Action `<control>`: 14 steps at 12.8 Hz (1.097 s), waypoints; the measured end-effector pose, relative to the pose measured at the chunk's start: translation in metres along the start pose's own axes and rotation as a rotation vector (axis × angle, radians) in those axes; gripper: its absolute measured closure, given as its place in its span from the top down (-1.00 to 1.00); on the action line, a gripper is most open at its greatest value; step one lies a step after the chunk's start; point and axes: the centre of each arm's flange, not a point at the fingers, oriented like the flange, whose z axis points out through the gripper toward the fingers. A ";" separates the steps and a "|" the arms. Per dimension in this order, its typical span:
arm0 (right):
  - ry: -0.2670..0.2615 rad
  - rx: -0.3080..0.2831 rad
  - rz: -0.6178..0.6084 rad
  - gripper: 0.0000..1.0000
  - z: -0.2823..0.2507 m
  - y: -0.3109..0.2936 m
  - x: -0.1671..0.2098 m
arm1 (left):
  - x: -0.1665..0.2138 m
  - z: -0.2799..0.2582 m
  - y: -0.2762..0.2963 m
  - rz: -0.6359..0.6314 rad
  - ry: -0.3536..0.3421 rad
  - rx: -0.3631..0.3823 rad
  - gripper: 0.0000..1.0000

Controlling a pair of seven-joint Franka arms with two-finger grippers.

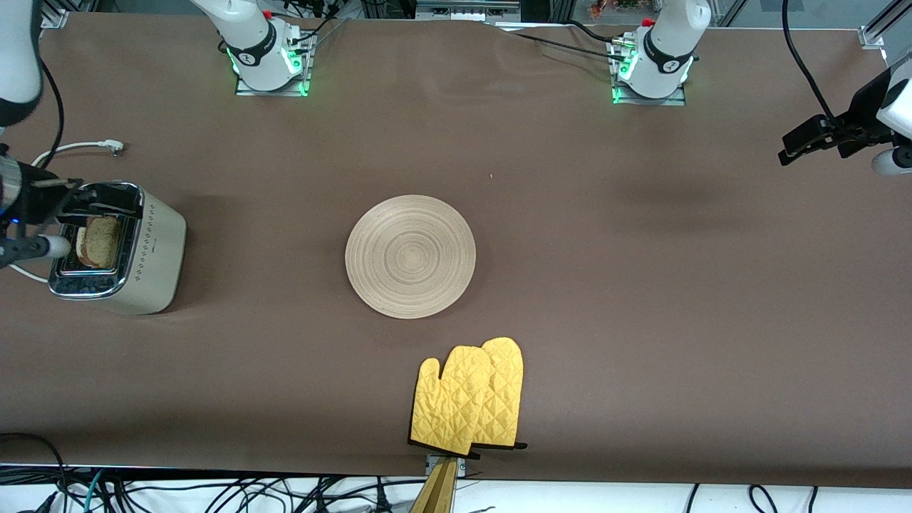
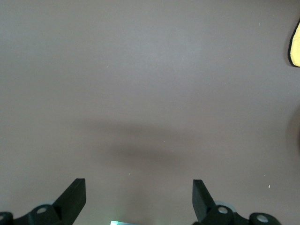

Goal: Move plate and put bread in toaster
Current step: 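Raise the right gripper up out of the toaster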

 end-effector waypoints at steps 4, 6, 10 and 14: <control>0.071 -0.052 -0.026 1.00 0.014 -0.015 -0.032 | 0.000 0.000 0.000 0.000 0.000 0.000 1.00; 0.066 -0.082 -0.141 1.00 0.010 -0.016 -0.051 | 0.000 0.000 0.003 0.006 0.000 0.001 1.00; 0.074 -0.111 -0.087 1.00 0.002 -0.010 -0.059 | -0.002 0.000 0.011 0.020 0.000 0.003 1.00; 0.067 -0.063 0.116 1.00 0.006 -0.018 -0.060 | -0.002 0.001 0.011 0.019 -0.007 0.004 1.00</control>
